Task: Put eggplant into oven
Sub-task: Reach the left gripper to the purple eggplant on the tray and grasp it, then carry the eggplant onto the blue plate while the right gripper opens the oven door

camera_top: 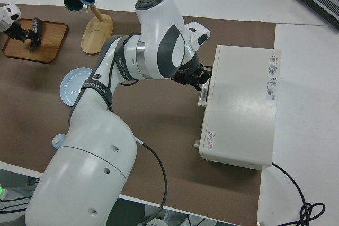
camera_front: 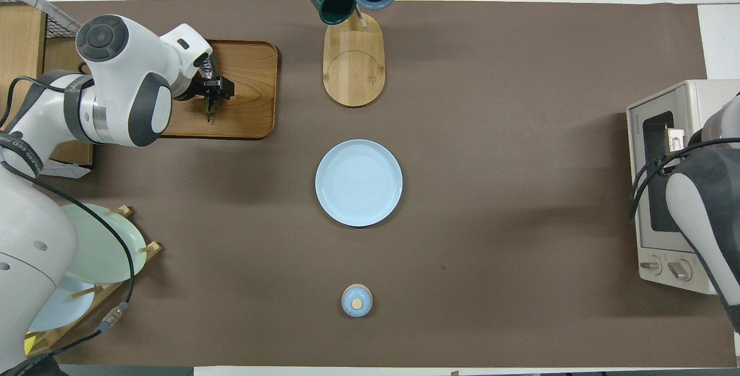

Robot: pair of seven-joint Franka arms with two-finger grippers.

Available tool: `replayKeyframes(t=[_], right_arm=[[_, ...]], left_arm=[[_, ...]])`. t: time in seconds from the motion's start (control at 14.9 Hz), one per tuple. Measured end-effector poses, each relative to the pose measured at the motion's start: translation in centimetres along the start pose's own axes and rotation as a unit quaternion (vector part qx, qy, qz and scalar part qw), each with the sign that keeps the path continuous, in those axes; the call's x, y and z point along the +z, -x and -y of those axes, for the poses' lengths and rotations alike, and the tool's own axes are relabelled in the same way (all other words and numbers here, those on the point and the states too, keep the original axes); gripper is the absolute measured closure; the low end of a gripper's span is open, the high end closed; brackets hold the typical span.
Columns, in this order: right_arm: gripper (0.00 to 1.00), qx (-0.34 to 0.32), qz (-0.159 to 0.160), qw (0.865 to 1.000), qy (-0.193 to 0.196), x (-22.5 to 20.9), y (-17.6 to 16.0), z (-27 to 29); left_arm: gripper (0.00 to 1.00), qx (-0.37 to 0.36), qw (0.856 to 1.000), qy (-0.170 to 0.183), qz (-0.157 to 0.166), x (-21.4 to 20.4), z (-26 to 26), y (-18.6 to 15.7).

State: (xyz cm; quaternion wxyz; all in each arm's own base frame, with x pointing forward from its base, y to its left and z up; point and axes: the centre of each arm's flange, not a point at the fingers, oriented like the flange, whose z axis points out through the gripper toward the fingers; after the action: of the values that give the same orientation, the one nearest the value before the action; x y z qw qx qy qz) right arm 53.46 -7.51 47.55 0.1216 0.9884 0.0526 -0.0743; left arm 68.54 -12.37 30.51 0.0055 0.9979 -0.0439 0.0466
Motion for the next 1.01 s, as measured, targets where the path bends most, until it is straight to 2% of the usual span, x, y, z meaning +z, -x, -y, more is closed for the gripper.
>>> replayKeyframes(t=[0.13,0.2,0.27,0.54,0.61,0.74,1.01], right_arm=[[0.99,-0.003,0.001,1.0,0.0,0.2,0.0,0.0],[0.99,-0.003,-0.002,1.0,0.0,0.2,0.0,0.0],[0.99,-0.003,-0.003,1.0,0.0,0.4,0.0,-0.1],[0.99,-0.001,-0.012,1.0,-0.001,1.1,0.3,-0.6],[0.99,-0.001,-0.014,1.0,-0.001,1.1,0.3,-0.6],[0.99,-0.001,-0.015,1.0,-0.003,1.2,0.3,-0.5],[0.99,0.004,-0.019,0.999,-0.028,1.3,0.2,0.3]], left_arm=[[0.11,0.005,1.0,0.001,-0.003,0.3,-0.2,0.2],[0.11,0.007,1.0,0.001,-0.005,0.4,-0.2,0.2],[0.16,0.007,1.0,0.002,-0.006,0.4,-0.3,0.2],[0.63,0.009,1.0,0.001,-0.009,0.2,-0.3,0.1],[0.63,0.009,1.0,0.001,-0.009,0.2,-0.3,0.1],[0.72,0.009,1.0,0.001,-0.008,0.1,-0.3,0.1],[0.72,0.002,1.0,0.011,0.003,-2.1,-0.9,-0.2]])
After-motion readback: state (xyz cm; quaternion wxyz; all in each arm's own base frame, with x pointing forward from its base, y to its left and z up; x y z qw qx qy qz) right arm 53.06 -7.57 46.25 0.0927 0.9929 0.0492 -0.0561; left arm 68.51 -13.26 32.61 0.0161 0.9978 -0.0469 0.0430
